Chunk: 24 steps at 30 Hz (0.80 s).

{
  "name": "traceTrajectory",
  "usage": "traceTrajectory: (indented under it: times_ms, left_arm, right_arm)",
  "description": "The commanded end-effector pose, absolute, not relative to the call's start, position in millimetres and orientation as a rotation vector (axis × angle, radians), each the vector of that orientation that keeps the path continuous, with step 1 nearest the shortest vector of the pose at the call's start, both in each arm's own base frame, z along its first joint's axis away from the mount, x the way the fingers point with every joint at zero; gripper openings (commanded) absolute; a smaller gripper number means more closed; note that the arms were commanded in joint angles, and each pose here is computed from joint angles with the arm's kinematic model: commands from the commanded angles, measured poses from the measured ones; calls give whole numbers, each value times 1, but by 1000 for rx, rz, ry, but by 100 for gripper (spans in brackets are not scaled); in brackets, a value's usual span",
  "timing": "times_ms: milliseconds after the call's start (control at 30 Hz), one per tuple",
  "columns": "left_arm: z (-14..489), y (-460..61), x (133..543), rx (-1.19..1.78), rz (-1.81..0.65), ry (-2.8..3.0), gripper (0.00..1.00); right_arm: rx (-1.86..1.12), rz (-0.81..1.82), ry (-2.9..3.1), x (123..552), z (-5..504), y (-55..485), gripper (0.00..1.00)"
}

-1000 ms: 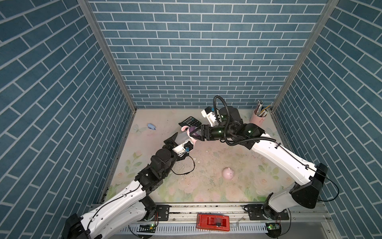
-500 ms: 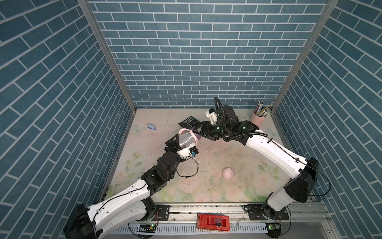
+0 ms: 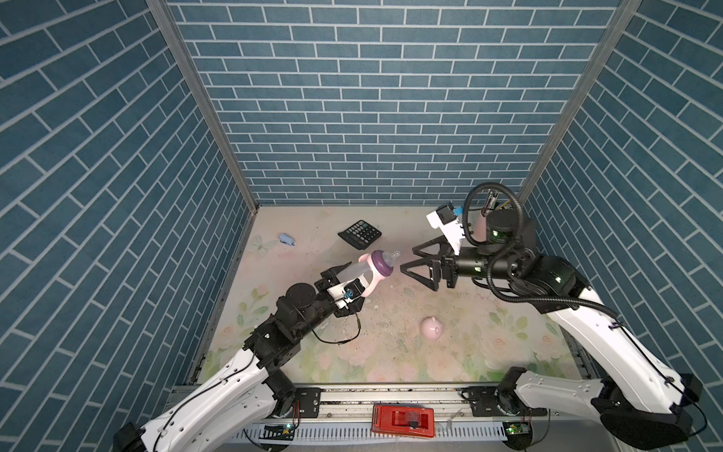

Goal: Assemble the baby bottles
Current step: Screw the nipple onto the baby bottle.

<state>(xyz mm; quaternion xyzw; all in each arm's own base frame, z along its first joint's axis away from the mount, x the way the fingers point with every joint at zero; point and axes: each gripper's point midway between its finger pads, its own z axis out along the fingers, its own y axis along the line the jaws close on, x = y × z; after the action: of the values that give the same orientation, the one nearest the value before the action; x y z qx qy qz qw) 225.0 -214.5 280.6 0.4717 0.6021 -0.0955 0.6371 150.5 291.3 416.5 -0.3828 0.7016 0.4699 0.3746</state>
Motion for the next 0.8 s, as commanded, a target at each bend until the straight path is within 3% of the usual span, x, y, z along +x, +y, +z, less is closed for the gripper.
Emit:
traceTrajectory:
  times_ms: [0,267,767]
  left_arm:
    - [302,-238,184,1149,-590,1335,8]
    - [315,-256,144,1289,-910,1286,7]
    - [316,-259,149,1291,-924,1290,7]
  right_arm:
    - [-1234,1178,1600,130,408,294,88]
    - [-1401,1260,1536,116,412,306,85]
    - [-1463,1324,1594,106,398,308,81]
